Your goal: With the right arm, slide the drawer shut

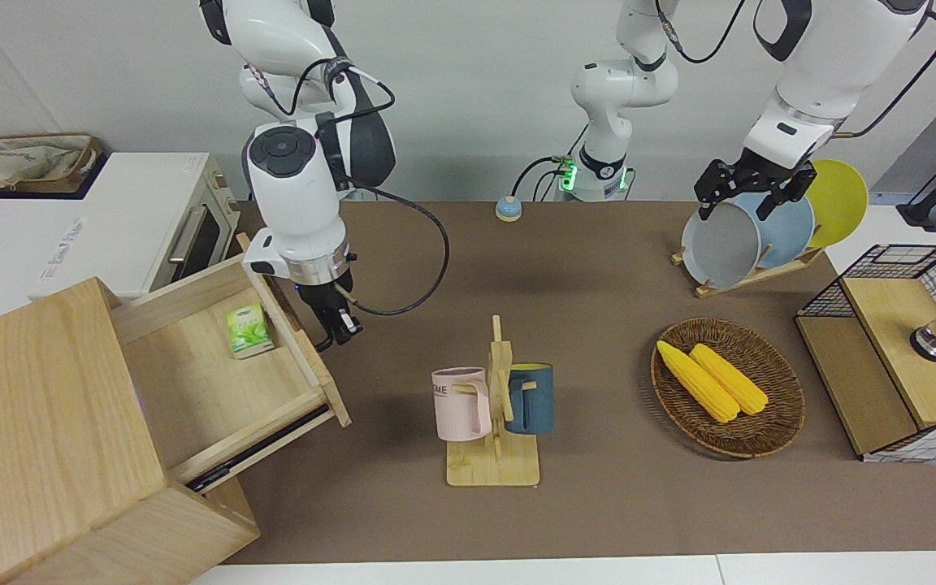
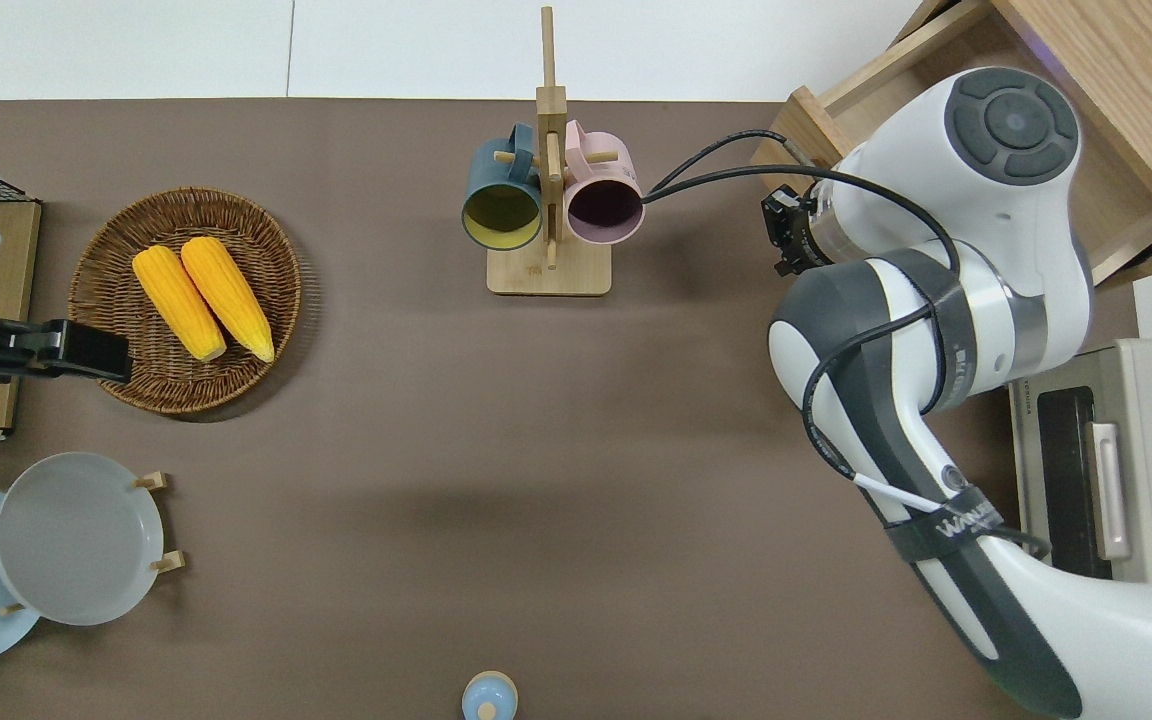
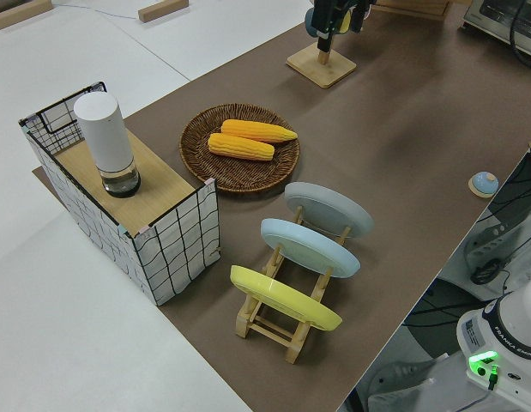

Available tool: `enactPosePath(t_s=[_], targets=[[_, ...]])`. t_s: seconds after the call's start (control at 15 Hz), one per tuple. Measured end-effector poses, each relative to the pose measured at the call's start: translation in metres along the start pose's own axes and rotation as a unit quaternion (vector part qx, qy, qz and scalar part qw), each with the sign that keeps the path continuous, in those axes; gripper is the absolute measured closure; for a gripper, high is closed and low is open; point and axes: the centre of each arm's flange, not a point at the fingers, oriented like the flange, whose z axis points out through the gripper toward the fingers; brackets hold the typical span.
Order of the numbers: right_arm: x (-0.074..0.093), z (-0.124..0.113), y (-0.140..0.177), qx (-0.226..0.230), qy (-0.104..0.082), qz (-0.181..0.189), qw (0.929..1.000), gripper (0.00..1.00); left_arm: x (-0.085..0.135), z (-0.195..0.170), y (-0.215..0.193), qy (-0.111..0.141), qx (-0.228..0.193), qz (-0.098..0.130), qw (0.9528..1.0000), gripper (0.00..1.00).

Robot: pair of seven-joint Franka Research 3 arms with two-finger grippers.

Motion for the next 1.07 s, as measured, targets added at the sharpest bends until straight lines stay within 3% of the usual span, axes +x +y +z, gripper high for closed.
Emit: enactPosePath(t_s=[0.4,1.07], targets=[[0.046,-0.002,0.017,0.003,0.005,-0.011,0.9999,0.99,0.0,0.0,0.0,0.0,0.0,0.0,1.0,0.0],[0.094,-0.005,0.043,-0.008,0.002,-0.027,0.9996,0.99,0.0,0.0,0.0,0.0,0.0,0.0,1.0,0.0]])
